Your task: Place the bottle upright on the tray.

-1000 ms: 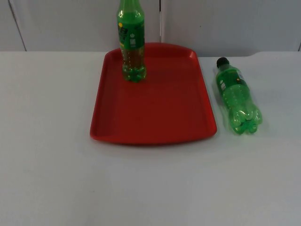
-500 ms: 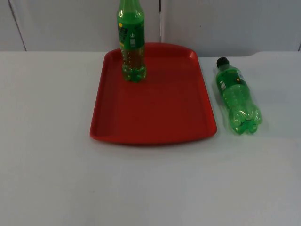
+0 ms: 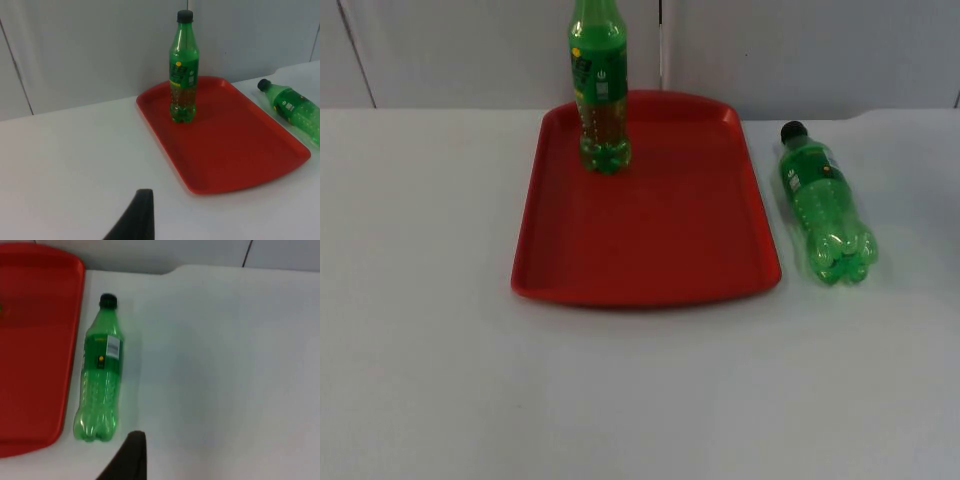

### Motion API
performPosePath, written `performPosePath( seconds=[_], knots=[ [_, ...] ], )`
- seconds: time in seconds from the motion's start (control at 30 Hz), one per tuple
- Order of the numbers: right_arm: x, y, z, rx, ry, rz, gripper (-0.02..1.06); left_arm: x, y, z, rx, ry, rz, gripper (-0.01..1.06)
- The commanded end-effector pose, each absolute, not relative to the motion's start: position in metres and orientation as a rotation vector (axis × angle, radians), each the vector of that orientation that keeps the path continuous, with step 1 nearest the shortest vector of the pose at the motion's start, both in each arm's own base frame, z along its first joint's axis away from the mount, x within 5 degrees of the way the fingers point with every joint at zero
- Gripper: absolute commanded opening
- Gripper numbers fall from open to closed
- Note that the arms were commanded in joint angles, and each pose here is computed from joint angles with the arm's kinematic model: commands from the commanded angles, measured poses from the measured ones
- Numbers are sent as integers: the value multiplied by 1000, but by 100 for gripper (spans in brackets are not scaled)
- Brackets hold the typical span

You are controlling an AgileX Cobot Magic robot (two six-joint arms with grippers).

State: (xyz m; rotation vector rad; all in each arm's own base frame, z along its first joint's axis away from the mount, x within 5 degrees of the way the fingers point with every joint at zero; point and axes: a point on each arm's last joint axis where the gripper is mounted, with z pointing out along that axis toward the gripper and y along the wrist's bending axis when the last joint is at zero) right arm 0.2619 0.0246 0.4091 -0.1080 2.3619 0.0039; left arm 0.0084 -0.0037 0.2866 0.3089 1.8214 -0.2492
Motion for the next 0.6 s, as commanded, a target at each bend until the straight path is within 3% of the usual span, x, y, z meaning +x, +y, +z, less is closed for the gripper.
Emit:
performPosePath(
  seconds=[0.0,0.13,0.43,0.57],
  knots=[
    [277,25,417,-114,2358,3,105,7,-3,289,313,1810,-249,105],
    [325,30,421,-119,2375,0,105,7,-3,289,313,1810,-249,105],
    [376,36,404,-120,2469,-5,105,7,-3,289,313,1810,-249,105],
    [396,42,386,-104,2524,51,105,7,-3,289,313,1810,-249,105]
  ],
)
